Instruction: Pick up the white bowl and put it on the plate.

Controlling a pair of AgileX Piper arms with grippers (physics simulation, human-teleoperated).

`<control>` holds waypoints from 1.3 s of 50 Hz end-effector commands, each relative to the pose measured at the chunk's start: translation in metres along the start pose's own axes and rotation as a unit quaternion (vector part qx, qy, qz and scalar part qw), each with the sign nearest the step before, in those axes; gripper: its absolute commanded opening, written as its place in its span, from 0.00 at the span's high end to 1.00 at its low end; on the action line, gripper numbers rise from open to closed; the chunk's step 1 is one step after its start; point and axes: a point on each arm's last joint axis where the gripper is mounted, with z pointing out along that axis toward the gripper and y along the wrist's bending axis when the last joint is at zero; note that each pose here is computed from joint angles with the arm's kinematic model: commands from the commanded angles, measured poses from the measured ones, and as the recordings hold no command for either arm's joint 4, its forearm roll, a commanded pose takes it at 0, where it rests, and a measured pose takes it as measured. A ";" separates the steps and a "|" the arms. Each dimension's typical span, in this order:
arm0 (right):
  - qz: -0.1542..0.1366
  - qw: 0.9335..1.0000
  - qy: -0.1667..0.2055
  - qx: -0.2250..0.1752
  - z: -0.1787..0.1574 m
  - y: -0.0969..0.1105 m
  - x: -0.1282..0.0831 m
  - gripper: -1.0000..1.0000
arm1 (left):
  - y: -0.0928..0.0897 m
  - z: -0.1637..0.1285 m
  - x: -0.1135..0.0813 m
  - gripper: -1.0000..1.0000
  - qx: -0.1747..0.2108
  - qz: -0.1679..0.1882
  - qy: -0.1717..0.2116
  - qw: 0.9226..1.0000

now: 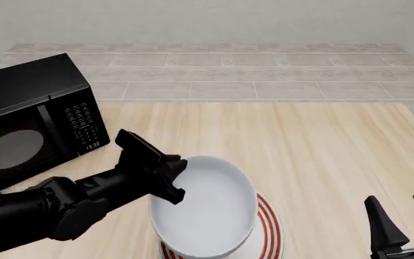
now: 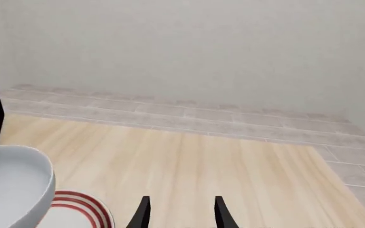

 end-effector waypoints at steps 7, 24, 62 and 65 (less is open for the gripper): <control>0.001 1.000 0.003 0.003 0.000 0.000 0.002 0.00 | -0.020 0.020 0.011 1.00 0.029 -0.009 0.008 0.999; 0.004 1.000 0.004 0.006 0.000 0.000 0.003 0.00 | -0.027 0.044 0.027 1.00 0.037 -0.006 0.023 0.999; 0.008 1.000 0.007 0.005 0.000 0.000 0.004 0.00 | -0.018 0.066 0.047 1.00 0.022 -0.015 0.042 0.999; 0.008 1.000 0.008 0.004 0.000 0.000 0.004 0.00 | -0.018 0.067 0.050 1.00 0.022 -0.015 0.044 0.999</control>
